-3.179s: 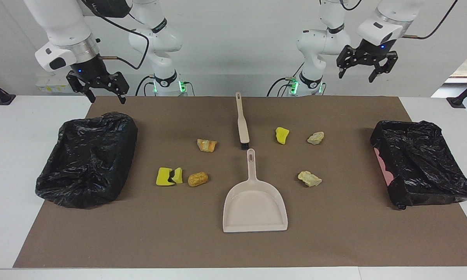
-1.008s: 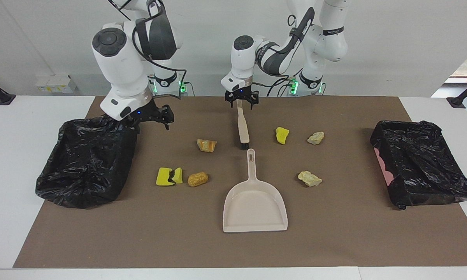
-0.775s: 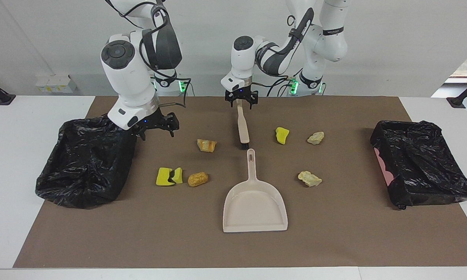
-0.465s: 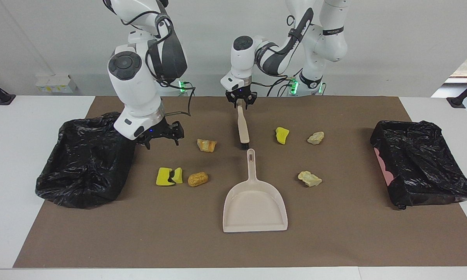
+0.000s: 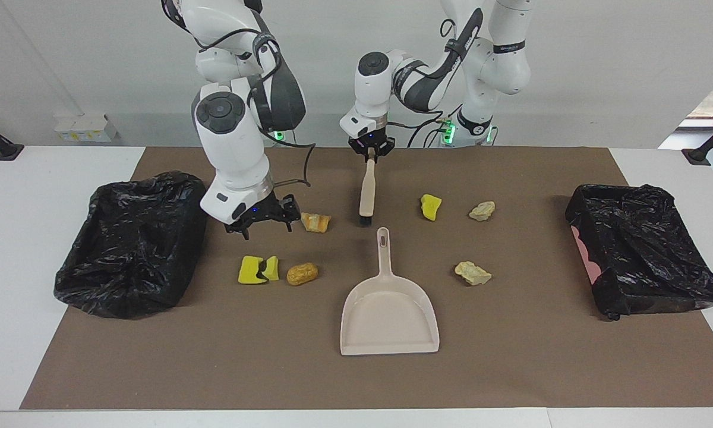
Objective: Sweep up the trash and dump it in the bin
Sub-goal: 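Grasp the dustpan with the right gripper while the left gripper lifts the brush, then sweep trash pieces with the left brush toward the dustpan held by the right gripper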
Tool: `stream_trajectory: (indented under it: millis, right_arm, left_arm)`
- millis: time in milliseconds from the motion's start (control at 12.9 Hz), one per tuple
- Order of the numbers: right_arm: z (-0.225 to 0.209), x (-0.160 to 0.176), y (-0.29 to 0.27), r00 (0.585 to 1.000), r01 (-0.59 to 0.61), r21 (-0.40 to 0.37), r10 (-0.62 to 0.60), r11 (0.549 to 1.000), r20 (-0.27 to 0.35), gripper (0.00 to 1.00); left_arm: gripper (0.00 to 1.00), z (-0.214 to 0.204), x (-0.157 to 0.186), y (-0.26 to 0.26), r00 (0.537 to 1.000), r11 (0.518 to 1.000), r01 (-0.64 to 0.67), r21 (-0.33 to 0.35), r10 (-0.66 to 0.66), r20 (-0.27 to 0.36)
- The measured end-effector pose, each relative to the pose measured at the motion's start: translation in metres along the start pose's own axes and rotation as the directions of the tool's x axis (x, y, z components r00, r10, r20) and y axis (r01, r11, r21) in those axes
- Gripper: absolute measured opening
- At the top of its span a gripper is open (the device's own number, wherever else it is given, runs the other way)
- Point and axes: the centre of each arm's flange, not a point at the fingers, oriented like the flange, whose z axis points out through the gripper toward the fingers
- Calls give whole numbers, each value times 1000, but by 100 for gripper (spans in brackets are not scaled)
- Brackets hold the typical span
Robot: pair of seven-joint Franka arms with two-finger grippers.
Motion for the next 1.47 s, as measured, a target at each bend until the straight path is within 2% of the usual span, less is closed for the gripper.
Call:
stream_trajectory:
  millis: [233,543,775,1008,1163,1318,1473]
  right_arm:
    - [16,6,-28,1000,16,3,-16,1000,-4,100]
    - [54,15,-107,998,-39,18,40,999,-47,100]
    - [87,24,-175,990,-109,45,112,993,-80,100]
    - [103,40,-213,983,-146,67,152,987,-100,100]
    - [120,42,-229,985,-128,50,133,990,-108,96]
    - [125,41,-233,987,-118,37,122,992,-107,73]
    - [129,38,-235,989,-114,28,116,993,-96,70]
  left_arm:
    - [27,-36,18,-54,995,995,90,51,-93,42]
    - [27,-78,41,-159,969,958,241,157,-247,20]
    - [27,-78,48,-204,937,925,331,186,-345,50]
    - [27,-69,63,-264,888,876,438,205,-457,56]
    - [27,-62,65,-288,868,859,468,210,-491,73]
    - [27,-57,62,-289,867,858,467,216,-492,79]
    - [27,-56,64,-296,865,856,473,209,-496,78]
